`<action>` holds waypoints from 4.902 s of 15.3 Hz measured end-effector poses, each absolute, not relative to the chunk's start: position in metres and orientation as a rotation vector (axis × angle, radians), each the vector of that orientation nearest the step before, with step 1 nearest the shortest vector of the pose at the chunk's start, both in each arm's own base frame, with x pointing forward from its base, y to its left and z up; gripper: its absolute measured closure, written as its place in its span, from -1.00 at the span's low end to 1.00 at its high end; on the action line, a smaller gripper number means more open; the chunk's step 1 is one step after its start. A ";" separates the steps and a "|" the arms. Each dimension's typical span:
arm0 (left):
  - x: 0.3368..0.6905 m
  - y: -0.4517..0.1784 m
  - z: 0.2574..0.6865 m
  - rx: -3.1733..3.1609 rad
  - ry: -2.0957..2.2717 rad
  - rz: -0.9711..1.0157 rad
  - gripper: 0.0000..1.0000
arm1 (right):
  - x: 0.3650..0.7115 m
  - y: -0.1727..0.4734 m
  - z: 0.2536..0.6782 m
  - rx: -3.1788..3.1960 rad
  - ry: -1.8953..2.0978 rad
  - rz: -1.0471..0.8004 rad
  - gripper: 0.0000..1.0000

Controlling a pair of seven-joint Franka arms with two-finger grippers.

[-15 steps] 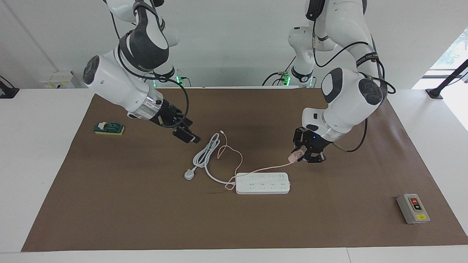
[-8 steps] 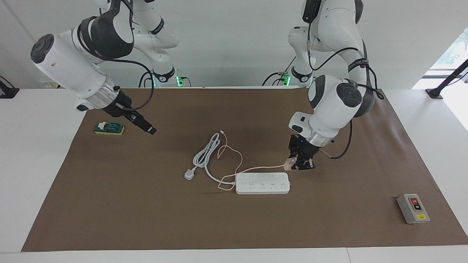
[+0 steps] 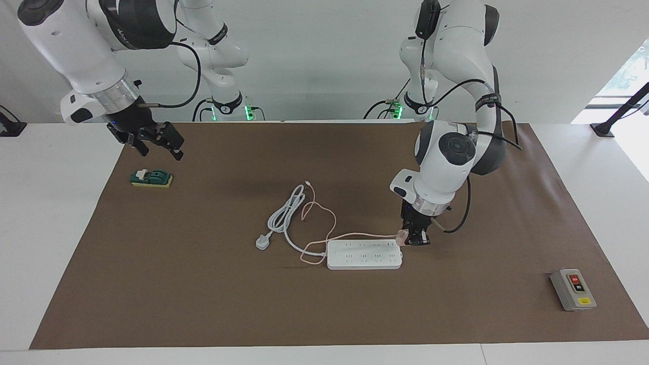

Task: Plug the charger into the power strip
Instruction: 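Move the charger to the strip's end socket while the right gripper withdraws, then push the pink charger into the power strip socket with the left gripper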

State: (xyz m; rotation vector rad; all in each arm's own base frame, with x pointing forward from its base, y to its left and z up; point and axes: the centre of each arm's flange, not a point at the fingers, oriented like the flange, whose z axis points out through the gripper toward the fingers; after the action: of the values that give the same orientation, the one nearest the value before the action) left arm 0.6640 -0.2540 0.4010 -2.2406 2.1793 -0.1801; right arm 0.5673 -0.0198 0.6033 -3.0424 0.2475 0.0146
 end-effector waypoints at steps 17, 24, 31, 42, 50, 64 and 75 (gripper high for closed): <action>0.656 -0.276 0.364 -2.115 2.223 -0.127 0.96 | 0.548 -0.040 0.578 -3.120 -0.205 0.082 -1.00; 0.653 -0.277 0.357 -2.112 2.227 -0.124 0.96 | 0.546 -0.039 0.575 -3.148 -0.236 0.100 -1.00; 0.649 -0.282 0.357 -2.106 2.239 -0.122 0.96 | 0.544 -0.040 0.574 -3.148 -0.234 0.102 -1.00; 0.642 -0.281 0.356 -2.109 2.250 -0.089 0.96 | 0.542 -0.040 0.579 -3.149 -0.233 0.089 -1.00; 0.638 -0.282 0.357 -2.124 2.247 -0.088 0.96 | 0.542 -0.040 0.579 -3.149 -0.234 0.088 -1.00; 0.640 -0.282 0.351 -2.140 2.258 -0.096 0.96 | 0.542 -0.040 0.579 -3.149 -0.234 0.089 -1.00; 0.659 -0.274 0.342 -2.193 2.365 -0.066 0.96 | 0.542 -0.040 0.579 -3.149 -0.234 0.089 -1.00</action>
State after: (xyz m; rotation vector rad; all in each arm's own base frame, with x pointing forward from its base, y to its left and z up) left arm 0.6590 -0.2738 0.3422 -2.1925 2.3652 -0.0662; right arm 0.5417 -0.0398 0.5790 -3.1489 -0.2336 0.0895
